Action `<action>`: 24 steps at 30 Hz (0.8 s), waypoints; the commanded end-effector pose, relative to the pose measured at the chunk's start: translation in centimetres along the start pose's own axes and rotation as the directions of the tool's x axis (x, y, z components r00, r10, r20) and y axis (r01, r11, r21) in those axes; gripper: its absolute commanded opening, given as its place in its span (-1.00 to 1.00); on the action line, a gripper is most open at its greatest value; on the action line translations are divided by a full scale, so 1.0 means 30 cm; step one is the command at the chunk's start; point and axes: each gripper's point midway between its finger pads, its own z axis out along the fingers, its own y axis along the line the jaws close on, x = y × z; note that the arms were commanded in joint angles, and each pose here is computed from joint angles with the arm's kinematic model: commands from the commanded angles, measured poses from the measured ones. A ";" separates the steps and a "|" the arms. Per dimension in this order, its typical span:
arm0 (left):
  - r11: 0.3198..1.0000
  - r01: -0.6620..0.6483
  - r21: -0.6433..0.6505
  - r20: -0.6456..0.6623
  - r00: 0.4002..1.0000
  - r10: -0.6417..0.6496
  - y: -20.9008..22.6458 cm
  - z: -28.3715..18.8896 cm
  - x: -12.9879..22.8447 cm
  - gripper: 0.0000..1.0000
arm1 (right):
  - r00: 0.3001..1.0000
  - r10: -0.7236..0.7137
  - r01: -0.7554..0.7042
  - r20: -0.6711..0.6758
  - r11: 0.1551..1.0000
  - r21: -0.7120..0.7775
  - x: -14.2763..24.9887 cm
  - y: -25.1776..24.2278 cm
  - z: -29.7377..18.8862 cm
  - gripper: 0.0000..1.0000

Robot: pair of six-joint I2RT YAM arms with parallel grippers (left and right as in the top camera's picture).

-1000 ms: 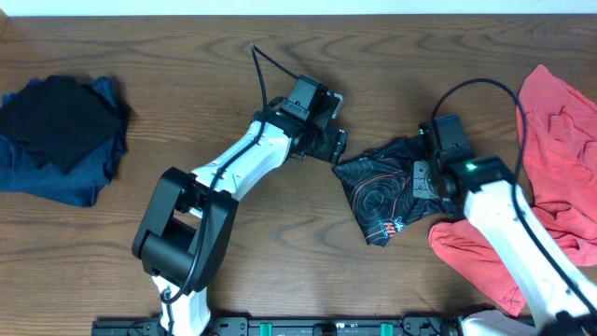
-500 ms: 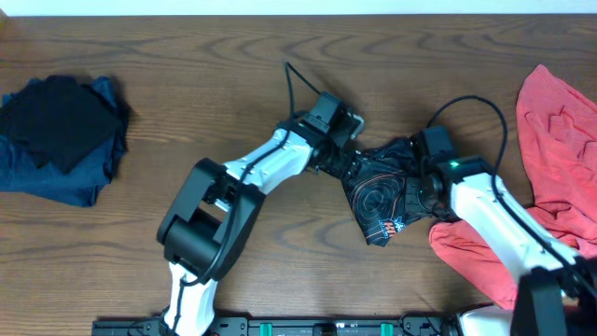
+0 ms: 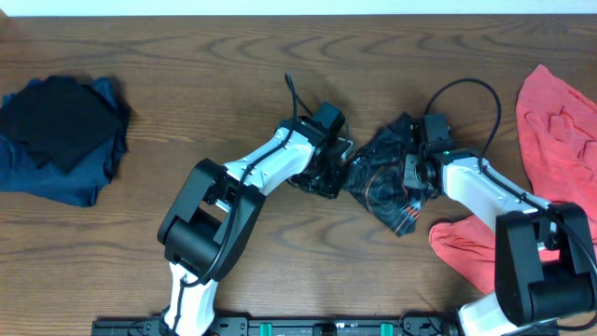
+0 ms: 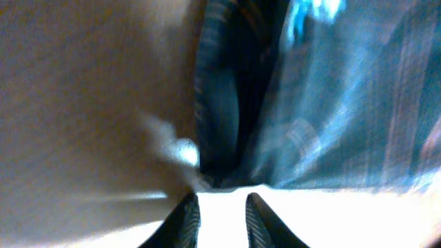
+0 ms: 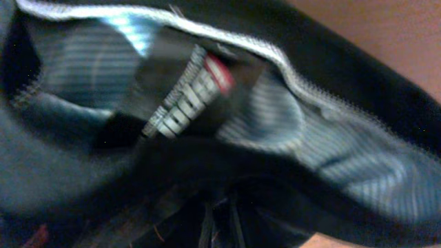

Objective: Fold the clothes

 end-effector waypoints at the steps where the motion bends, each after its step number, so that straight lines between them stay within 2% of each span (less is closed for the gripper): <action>1: 0.996 0.077 -0.049 -0.101 0.992 -0.081 0.039 0.076 0.085 -0.56 | 0.985 -0.174 0.174 -0.001 0.984 -0.030 0.013 0.024 0.052 -0.78; 6: 0.994 0.092 -0.056 -0.103 0.990 -0.097 0.035 0.048 0.095 -0.62 | 0.971 -0.222 0.226 0.087 0.973 -0.044 -0.063 0.065 0.037 -0.75; 10: 0.996 0.046 -0.073 0.023 0.999 -0.044 0.043 -0.056 0.020 -0.60 | 0.963 -0.249 0.254 0.101 0.967 -0.038 -0.082 0.072 0.018 -0.72; 11: 0.996 0.025 -0.090 0.077 0.997 -0.018 0.050 -0.098 -0.013 -0.50 | 0.964 -0.244 0.249 0.106 0.968 -0.039 -0.091 0.071 0.003 -0.69; 12: 0.995 0.011 -0.096 0.129 0.992 0.002 0.050 -0.139 -0.044 -0.06 | 0.965 -0.235 0.241 0.115 0.970 -0.039 -0.103 0.069 -0.016 -0.64; 13: 0.996 -0.001 -0.093 0.179 0.984 0.018 0.046 -0.180 -0.075 0.59 | 0.965 -0.226 0.232 0.131 0.972 -0.038 -0.121 0.066 -0.041 -0.59; 14: 0.995 -0.024 -0.092 0.230 0.972 0.045 0.044 -0.221 -0.108 0.87 | 0.966 -0.208 0.215 0.151 0.976 -0.031 -0.142 0.058 -0.071 -0.56; 15: 0.994 -0.053 -0.096 0.277 0.958 0.078 0.043 -0.263 -0.139 1.00 | 0.965 -0.187 0.194 0.182 0.981 -0.020 -0.172 0.046 -0.114 -0.52; 18: 0.985 -0.159 -0.074 0.408 0.896 0.175 0.023 -0.370 -0.234 0.96 | 0.948 -0.148 0.161 0.283 0.987 -0.022 -0.250 0.021 -0.253 -0.35; 19: 0.972 -0.232 -0.049 0.477 0.849 0.227 0.009 -0.412 -0.289 0.96 | 0.928 -0.122 0.142 0.351 0.989 -0.032 -0.289 0.003 -0.352 -0.20; 20: 0.965 -0.259 -0.048 0.507 0.825 0.247 0.012 -0.424 -0.316 0.96 | 0.919 -0.111 0.135 0.379 0.990 -0.036 -0.300 -0.005 -0.394 -0.15; 24: 0.932 -0.362 -0.016 0.561 0.769 0.308 -0.004 -0.407 -0.375 0.96 | 0.897 -0.090 0.123 0.434 0.991 -0.048 -0.291 -0.038 -0.519 -0.14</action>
